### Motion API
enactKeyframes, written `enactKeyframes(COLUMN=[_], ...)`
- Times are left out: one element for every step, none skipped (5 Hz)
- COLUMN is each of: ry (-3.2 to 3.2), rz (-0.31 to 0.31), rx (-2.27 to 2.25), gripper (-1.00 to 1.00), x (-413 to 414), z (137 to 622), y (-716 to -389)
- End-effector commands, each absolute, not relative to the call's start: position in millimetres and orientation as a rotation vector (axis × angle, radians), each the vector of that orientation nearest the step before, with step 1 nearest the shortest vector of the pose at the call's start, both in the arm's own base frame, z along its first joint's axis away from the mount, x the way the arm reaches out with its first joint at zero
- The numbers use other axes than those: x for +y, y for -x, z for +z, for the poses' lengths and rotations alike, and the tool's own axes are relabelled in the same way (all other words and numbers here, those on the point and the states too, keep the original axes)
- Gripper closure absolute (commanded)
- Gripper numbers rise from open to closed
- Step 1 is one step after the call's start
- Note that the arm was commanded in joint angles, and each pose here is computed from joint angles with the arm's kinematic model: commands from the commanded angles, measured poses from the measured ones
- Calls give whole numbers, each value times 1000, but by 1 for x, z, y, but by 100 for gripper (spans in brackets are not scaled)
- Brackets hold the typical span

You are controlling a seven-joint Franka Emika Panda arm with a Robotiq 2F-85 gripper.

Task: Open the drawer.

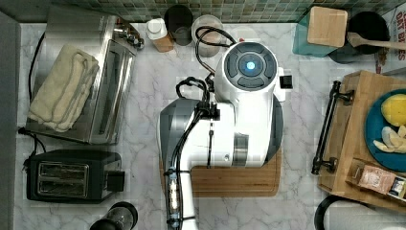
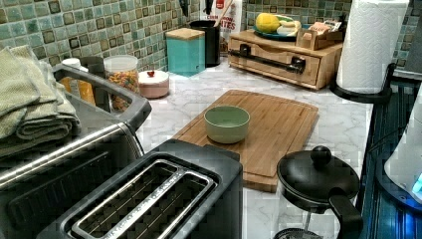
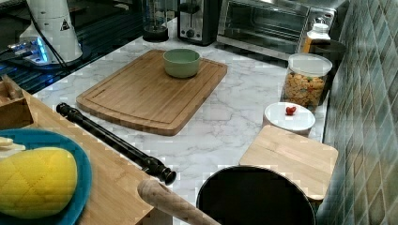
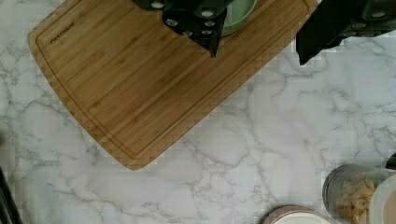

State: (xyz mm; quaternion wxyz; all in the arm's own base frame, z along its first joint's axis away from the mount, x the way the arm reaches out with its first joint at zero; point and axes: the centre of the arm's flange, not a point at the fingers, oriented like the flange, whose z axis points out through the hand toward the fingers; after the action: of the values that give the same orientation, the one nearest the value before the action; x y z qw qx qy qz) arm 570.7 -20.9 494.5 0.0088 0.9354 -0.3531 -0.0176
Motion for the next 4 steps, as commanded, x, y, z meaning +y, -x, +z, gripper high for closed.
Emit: enactKeyframes(ry=[-2922, -2977, -3034, -3058], rz=[-55, 3, 61, 90], rx=[-1103, -934, -719, -536], gripper=[-100, -100, -100, -100], x=[-21, -36, -63, -96], z=[494, 477, 467, 455], y=[-571, -566, -560, -562])
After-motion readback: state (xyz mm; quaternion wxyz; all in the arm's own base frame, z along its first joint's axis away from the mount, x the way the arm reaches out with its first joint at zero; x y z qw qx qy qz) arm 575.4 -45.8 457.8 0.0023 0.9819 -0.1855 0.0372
